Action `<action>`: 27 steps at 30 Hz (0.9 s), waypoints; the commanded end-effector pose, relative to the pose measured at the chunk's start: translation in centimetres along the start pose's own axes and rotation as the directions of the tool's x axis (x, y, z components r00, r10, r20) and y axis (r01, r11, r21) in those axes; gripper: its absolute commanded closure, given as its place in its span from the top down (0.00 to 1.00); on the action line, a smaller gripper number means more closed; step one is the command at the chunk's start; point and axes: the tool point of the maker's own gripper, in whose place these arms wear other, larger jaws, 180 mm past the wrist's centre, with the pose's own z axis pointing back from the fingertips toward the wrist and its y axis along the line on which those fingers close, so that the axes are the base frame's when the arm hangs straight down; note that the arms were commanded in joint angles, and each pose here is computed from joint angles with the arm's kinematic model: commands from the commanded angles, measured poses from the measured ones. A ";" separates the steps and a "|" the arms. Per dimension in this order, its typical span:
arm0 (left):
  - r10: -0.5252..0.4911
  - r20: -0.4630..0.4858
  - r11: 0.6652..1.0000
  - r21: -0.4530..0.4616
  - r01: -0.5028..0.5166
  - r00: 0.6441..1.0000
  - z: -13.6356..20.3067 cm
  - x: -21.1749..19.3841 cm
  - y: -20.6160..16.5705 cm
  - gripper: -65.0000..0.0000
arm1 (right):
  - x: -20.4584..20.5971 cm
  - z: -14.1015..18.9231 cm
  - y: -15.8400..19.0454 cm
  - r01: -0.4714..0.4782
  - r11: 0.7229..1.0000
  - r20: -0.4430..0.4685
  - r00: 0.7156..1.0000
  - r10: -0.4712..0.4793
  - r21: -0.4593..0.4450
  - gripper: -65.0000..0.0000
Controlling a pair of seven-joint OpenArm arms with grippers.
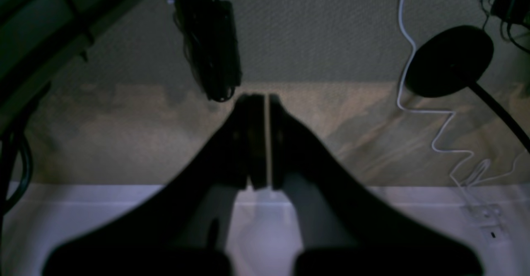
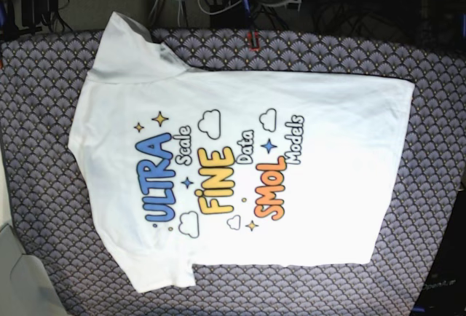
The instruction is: Fold the T-shirt properly
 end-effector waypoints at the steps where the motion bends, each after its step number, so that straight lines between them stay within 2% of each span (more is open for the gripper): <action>1: -0.001 -0.004 1.000 -0.007 0.001 1.000 0.0 -0.3 -0.2 0.01 | -0.9 0.0 0.2 0.002 1.000 -0.018 1.000 -0.002 0.011 0.00; 7: -0.001 0.007 1.000 -0.005 0.001 1.000 0.0 -0.4 0.0 0.01 | -1.9 0.0 0.2 0.002 1.000 -0.028 1.000 -0.002 0.010 0.00; 15: 0.000 0.056 1.000 -0.010 0.000 0.998 0.3 -0.2 -0.2 0.01 | -1.1 0.2 0.0 0.007 1.000 0.048 0.999 -0.008 0.007 0.00; 27: 0.000 0.053 1.000 -0.007 0.000 0.999 0.3 -0.3 -0.1 0.01 | -1.2 0.2 0.0 0.006 1.000 0.046 0.999 -0.006 0.007 0.00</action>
